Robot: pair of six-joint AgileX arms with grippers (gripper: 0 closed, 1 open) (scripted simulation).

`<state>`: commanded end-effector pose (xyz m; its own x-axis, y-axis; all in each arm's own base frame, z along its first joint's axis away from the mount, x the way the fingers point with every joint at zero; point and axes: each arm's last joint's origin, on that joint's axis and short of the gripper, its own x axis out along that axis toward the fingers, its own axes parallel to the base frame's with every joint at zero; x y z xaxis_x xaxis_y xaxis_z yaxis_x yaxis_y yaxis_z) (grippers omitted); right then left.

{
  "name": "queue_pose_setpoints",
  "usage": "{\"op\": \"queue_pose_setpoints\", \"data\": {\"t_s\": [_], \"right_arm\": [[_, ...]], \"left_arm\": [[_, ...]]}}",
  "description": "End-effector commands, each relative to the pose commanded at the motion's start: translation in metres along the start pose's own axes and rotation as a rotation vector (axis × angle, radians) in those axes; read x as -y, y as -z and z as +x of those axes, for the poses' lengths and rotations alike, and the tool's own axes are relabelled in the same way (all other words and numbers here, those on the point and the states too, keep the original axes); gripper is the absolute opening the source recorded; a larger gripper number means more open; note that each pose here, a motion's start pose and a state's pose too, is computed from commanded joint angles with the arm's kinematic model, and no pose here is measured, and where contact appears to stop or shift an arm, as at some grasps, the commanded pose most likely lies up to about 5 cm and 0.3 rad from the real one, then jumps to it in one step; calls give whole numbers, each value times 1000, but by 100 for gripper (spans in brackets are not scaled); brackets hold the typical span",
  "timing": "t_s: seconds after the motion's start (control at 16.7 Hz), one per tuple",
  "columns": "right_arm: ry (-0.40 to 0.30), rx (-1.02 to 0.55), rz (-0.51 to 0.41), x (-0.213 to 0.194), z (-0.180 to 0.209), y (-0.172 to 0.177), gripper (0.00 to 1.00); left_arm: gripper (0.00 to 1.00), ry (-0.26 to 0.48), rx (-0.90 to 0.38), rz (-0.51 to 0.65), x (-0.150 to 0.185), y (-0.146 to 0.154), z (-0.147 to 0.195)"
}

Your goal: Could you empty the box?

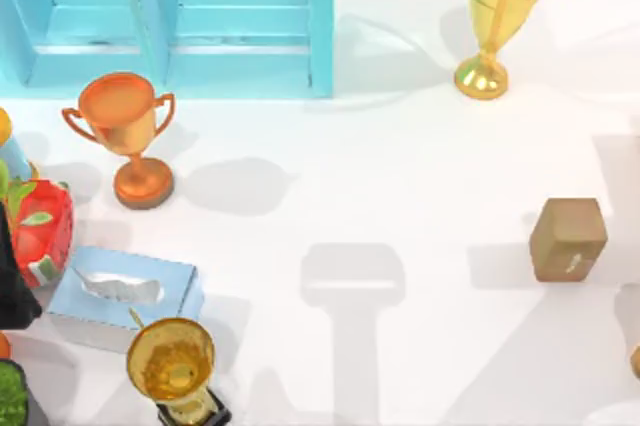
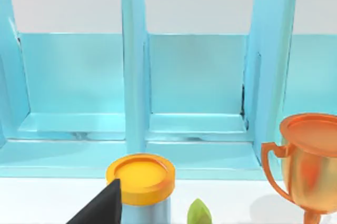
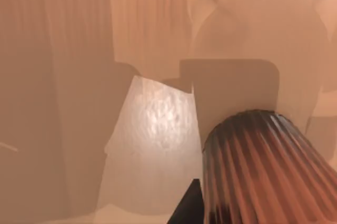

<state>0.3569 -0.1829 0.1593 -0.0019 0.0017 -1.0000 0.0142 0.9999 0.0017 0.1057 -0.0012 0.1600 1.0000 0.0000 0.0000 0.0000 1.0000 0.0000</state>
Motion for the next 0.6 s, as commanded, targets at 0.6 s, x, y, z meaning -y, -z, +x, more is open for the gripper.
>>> {"op": "queue_pose_setpoints", "data": {"t_s": [0.6], "right_arm": [[0,0,0,0,0,0,0]], "left_arm": [[100,0,0,0,0,0,0]]}}
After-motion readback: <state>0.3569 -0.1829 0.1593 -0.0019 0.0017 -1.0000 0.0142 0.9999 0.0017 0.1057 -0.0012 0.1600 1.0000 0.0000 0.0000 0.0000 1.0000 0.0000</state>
